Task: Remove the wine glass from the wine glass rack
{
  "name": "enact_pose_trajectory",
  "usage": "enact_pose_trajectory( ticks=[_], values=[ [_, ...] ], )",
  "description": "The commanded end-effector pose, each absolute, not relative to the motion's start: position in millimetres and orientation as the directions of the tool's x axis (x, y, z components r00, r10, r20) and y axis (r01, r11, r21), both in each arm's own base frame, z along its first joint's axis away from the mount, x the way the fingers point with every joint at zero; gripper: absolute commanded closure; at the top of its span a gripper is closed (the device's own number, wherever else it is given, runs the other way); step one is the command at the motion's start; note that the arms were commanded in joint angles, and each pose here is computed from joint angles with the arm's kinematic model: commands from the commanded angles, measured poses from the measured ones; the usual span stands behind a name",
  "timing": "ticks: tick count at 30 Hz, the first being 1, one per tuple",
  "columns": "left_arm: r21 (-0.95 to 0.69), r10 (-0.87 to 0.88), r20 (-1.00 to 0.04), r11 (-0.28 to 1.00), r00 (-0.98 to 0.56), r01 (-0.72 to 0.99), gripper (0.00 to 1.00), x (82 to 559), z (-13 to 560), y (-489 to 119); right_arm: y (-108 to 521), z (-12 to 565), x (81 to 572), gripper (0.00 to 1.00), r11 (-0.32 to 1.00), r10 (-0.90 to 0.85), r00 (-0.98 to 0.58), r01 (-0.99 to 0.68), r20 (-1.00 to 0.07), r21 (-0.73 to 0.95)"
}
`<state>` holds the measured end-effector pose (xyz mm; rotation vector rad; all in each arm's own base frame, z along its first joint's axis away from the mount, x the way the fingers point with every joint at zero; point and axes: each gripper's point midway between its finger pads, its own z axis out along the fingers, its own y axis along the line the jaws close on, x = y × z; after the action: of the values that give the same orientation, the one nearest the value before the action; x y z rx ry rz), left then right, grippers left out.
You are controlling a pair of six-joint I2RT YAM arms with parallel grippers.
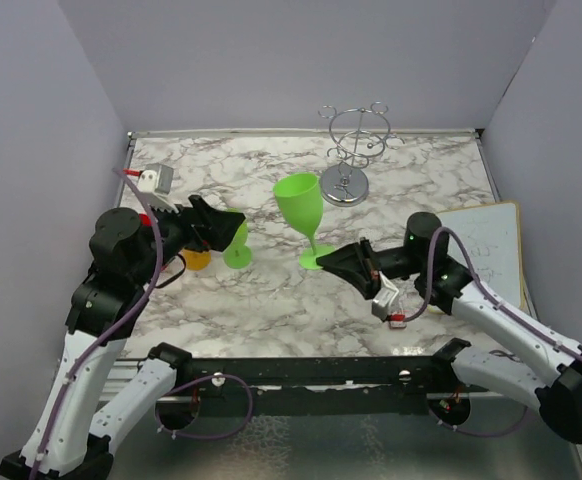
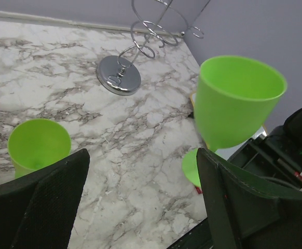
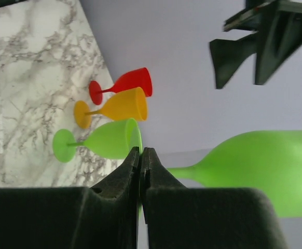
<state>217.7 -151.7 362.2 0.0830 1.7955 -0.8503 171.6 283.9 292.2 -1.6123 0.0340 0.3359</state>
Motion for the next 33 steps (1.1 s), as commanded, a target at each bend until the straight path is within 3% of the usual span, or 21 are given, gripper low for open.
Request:
enact_pose_trajectory(
  ticks=[1,8,17,23,33],
  values=[
    [-0.541,-0.434,-0.834,0.765,-0.342,0.349,0.14,204.1,376.2,-126.3,306.2,235.9,166.8,0.99,-0.216,0.107,0.976,-0.166,-0.192,-0.962],
    [-0.551,-0.404,-0.813,0.767,-0.42,0.328,0.14,197.6,361.9,-129.5,321.6,193.8,157.5,0.99,-0.25,0.064,0.993,-0.077,-0.095,-0.965],
    [-0.582,-0.219,-0.74,0.682,-0.635,0.443,0.17,192.8,338.4,-172.8,324.7,187.6,152.9,0.99,-0.261,0.049,0.999,-0.01,-0.023,-0.965],
    [-0.61,-0.196,-0.702,0.663,-0.685,0.435,0.2,195.7,330.3,-181.3,328.4,185.7,146.4,0.99,-0.272,0.054,0.999,0.016,0.001,-0.962],
    [-0.63,-0.079,-0.62,0.643,-0.781,0.436,0.37,194.3,298.7,-193.3,330.7,200.1,142.2,0.99,-0.239,0.06,0.997,0.059,0.046,-0.969]
  ],
)
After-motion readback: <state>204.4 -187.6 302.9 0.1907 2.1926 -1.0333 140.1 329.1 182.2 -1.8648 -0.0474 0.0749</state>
